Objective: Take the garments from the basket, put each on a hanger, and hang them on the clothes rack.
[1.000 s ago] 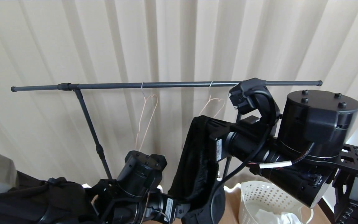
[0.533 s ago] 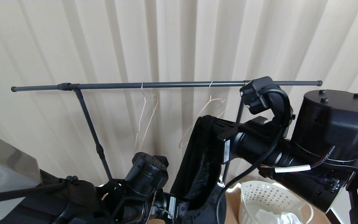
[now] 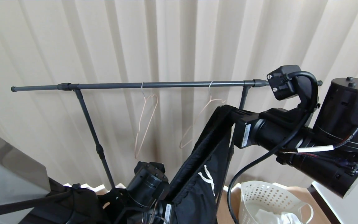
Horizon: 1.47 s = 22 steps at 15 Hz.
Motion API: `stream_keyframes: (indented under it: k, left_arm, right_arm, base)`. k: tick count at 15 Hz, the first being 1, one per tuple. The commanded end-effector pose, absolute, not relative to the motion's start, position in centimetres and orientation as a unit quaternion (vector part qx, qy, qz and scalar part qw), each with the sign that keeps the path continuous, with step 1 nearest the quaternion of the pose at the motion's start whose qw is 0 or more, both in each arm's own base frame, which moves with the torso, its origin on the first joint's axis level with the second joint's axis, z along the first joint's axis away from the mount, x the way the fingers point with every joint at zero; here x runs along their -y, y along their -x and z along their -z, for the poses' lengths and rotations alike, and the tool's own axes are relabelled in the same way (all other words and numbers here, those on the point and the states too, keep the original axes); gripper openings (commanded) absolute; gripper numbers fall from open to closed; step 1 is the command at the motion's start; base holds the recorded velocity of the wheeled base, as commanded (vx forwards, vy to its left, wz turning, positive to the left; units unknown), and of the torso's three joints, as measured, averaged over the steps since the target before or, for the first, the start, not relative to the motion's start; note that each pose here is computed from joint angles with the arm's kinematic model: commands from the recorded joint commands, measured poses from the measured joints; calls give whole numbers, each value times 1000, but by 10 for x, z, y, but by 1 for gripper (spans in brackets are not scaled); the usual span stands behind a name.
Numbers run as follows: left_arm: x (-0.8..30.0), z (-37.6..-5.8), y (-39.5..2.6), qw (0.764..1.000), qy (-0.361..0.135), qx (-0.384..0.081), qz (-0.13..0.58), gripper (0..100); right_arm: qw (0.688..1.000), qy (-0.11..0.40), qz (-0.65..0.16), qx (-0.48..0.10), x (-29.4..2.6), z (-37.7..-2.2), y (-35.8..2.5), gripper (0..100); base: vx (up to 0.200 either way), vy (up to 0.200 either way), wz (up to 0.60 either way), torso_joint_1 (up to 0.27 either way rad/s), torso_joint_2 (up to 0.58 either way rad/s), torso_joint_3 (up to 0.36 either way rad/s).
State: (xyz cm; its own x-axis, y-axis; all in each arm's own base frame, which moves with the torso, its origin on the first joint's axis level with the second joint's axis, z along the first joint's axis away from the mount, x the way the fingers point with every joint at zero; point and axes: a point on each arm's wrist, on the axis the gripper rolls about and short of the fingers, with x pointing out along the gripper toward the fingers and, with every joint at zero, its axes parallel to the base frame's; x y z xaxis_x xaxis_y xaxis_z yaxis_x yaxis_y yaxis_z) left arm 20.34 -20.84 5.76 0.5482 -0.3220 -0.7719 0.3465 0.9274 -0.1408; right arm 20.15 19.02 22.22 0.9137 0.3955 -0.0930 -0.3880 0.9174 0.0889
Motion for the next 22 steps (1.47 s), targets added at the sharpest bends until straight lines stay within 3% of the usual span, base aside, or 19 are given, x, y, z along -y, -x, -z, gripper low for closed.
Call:
stream_keyframes:
  k: [1, 2, 4, 7, 10, 22]
  left_arm:
    - [206, -68, -202, 886, -6, -423, 192, 0]
    - [196, -106, -198, 920, 4, -352, 174, 0]
    - [182, -139, -205, 944, -9, -294, 151, 0]
    - [172, -186, -221, 959, 2, -253, 124, 0]
    - [167, -211, -223, 960, 12, -256, 113, 0]
    - [109, -208, -197, 957, 20, -284, 49, 0]
  right_arm:
    - [979, -36, -192, -51, -186, -223, -203, 0]
    - [985, -28, -156, -65, -167, -215, -212, 0]
    - [985, -9, -147, -95, -164, -209, -212, 0]
    - [977, 27, -139, -160, -157, -204, -206, 0]
    - [974, 18, -112, -197, -150, -206, -214, 0]
    - [979, -4, 28, -200, -83, -211, -257, 0]
  base:
    - [0, 0, 0, 0, 0, 0]
    - [0, 0, 0, 0, 0, 0]
    - [0, 0, 0, 0, 0, 0]
    - [0, 0, 0, 0, 0, 0]
    - [0, 0, 0, 0, 0, 0]
    - [0, 0, 0, 0, 0, 0]
